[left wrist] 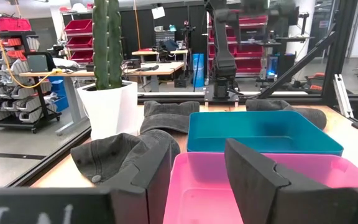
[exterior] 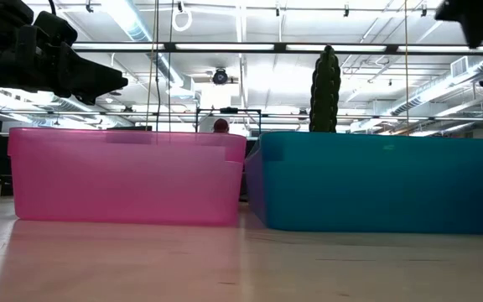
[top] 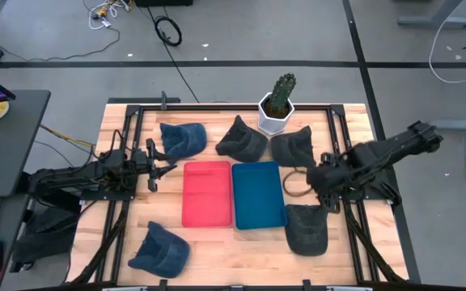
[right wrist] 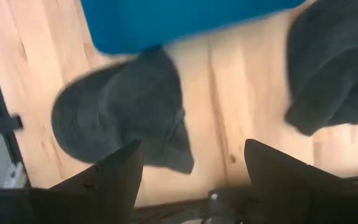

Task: Pick & Place hat
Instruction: Put the bottom black cap into the blue bin

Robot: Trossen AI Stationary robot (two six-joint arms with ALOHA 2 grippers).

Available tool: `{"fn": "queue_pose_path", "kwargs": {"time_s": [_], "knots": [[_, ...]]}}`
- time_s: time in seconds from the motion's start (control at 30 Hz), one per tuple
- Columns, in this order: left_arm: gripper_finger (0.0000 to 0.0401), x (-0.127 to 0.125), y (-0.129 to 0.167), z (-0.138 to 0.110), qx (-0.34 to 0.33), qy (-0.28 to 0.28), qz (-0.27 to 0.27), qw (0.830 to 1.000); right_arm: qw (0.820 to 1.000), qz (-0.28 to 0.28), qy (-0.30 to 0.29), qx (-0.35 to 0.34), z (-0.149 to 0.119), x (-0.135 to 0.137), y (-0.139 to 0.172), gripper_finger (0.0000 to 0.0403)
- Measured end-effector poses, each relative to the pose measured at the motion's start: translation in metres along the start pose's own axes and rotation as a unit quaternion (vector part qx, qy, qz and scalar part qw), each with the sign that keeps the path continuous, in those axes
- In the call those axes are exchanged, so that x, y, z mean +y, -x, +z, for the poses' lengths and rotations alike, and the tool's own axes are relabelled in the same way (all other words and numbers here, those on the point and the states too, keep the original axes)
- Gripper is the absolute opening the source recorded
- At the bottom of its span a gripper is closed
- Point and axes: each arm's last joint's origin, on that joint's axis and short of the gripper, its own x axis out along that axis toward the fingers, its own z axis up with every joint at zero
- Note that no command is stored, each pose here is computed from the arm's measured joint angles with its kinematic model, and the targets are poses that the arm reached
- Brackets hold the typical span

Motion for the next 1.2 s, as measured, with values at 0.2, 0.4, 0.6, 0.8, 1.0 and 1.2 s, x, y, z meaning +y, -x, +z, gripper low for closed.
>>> {"fn": "queue_pose_path", "kwargs": {"time_s": [0.2, 0.4, 0.6, 0.8, 1.0, 1.2], "knots": [[0.0156, 0.0, 0.0, 0.0, 0.0, 0.0, 0.0, 1.0, 0.999, 0.024, -0.01, 0.041, -0.007, 0.007, -0.035, 0.0281], [0.0156, 0.0, 0.0, 0.0, 0.0, 0.0, 0.0, 1.0, 0.997, 0.058, -0.01, 0.047, -0.008, 0.01, -0.064, 0.0281], [0.0156, 0.0, 0.0, 0.0, 0.0, 0.0, 0.0, 1.0, 0.994, 0.109, -0.009, -0.025, 0.002, 0.019, -0.087, 0.0281], [0.0156, 0.0, 0.0, 0.0, 0.0, 0.0, 0.0, 1.0, 0.984, 0.173, -0.002, -0.048, 0.007, 0.025, -0.093, 0.0281], [0.0156, 0.0, 0.0, 0.0, 0.0, 0.0, 0.0, 1.0, 0.985, 0.169, -0.011, -0.029, 0.003, 0.027, -0.094, 0.0281], [0.0156, 0.0, 0.0, 0.0, 0.0, 0.0, 0.0, 1.0, 0.986, 0.165, 0.017, -0.028, -0.001, 0.032, -0.095, 0.0281]]}}
